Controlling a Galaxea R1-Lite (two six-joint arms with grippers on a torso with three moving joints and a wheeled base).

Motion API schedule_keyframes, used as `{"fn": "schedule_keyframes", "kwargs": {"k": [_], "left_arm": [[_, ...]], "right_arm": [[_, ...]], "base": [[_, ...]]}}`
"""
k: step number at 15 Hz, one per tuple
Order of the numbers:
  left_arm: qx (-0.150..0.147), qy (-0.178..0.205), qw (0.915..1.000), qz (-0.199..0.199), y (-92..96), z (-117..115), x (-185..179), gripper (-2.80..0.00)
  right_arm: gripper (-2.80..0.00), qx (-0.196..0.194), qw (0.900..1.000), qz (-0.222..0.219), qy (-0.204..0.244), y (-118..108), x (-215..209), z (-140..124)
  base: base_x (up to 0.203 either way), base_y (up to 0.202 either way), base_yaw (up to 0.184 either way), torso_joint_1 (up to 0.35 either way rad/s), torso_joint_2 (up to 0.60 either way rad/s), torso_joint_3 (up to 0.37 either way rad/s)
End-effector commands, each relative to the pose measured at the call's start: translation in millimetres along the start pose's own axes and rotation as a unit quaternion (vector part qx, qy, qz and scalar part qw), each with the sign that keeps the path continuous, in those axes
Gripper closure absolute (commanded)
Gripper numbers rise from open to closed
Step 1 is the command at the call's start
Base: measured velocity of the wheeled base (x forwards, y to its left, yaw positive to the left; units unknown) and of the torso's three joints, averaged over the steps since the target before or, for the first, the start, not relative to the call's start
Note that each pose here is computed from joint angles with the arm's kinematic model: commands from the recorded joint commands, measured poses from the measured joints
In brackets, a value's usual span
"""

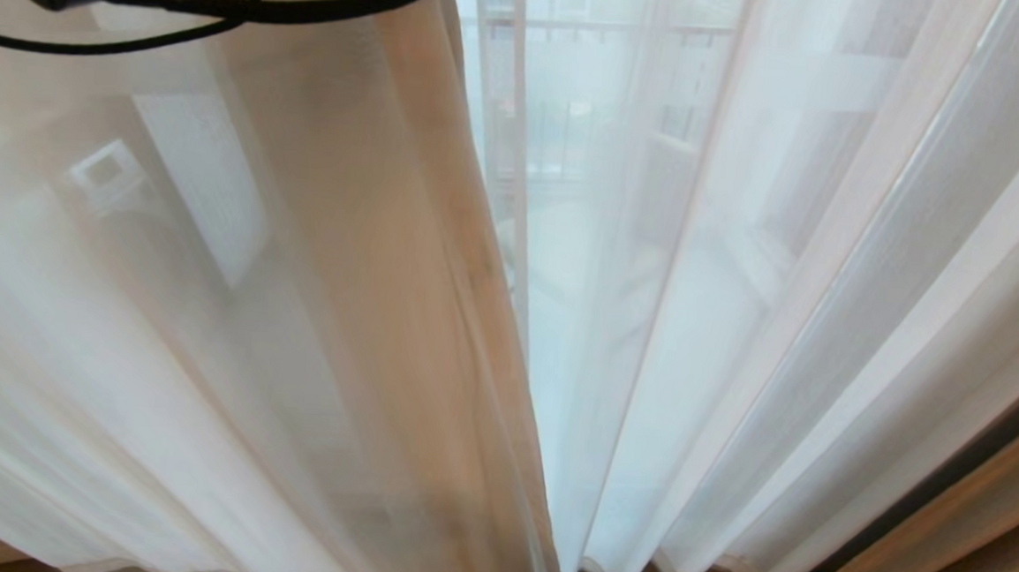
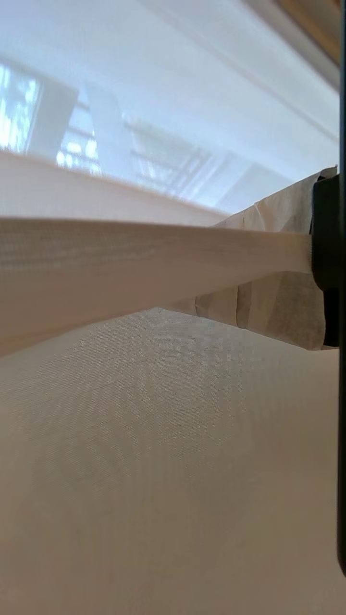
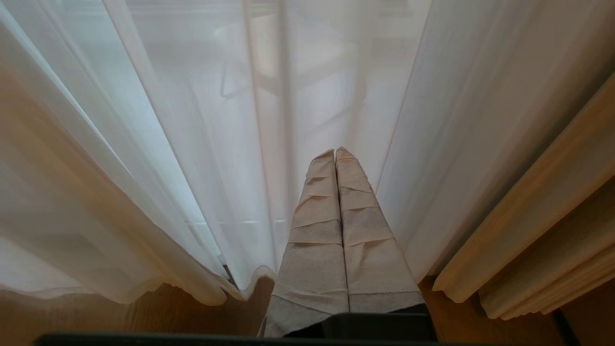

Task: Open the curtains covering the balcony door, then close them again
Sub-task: Close the inner curtains on both sides

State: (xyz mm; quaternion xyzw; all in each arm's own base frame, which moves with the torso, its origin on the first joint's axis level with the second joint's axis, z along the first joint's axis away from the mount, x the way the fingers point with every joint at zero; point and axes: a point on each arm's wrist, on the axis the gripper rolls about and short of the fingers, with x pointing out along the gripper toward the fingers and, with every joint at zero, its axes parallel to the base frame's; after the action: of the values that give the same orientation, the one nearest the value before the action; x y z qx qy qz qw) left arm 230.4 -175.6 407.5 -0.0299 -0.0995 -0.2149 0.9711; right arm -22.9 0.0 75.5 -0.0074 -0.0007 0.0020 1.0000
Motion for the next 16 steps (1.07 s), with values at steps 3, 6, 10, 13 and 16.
{"fn": "schedule_keyframes", "kwargs": {"k": [3,6,10,13,16], "left_arm": [[0.011,-0.023,0.9973,0.068,38.3,15,-10,0.0],[0.031,-0.036,0.9903,0.131,70.5,25,-23,0.0],[0.047,-0.013,0.9806,0.19,99.7,16,-41,0.0],[0.057,-0.013,0.9712,0.231,120.0,13,-49,0.0],[0.064,-0.019,0.963,0.261,134.9,12,-53,0.0]], "right_arm": [[0.0,0.0,1.0,0.0,0.001,0,0,0],[0.0,0.0,1.0,0.0,0.001,0,0,0],[0.0,0.0,1.0,0.0,0.001,0,0,0],[0.0,0.0,1.0,0.0,0.001,0,0,0],[0.0,0.0,1.0,0.0,0.001,0,0,0]], "base": [[0.0,0.0,0.0,0.0,0.0,0.0],[0.0,0.0,0.0,0.0,0.0,0.0],[0.0,0.0,0.0,0.0,0.0,0.0],[0.0,0.0,0.0,0.0,0.0,0.0],[0.0,0.0,0.0,0.0,0.0,0.0]]}}
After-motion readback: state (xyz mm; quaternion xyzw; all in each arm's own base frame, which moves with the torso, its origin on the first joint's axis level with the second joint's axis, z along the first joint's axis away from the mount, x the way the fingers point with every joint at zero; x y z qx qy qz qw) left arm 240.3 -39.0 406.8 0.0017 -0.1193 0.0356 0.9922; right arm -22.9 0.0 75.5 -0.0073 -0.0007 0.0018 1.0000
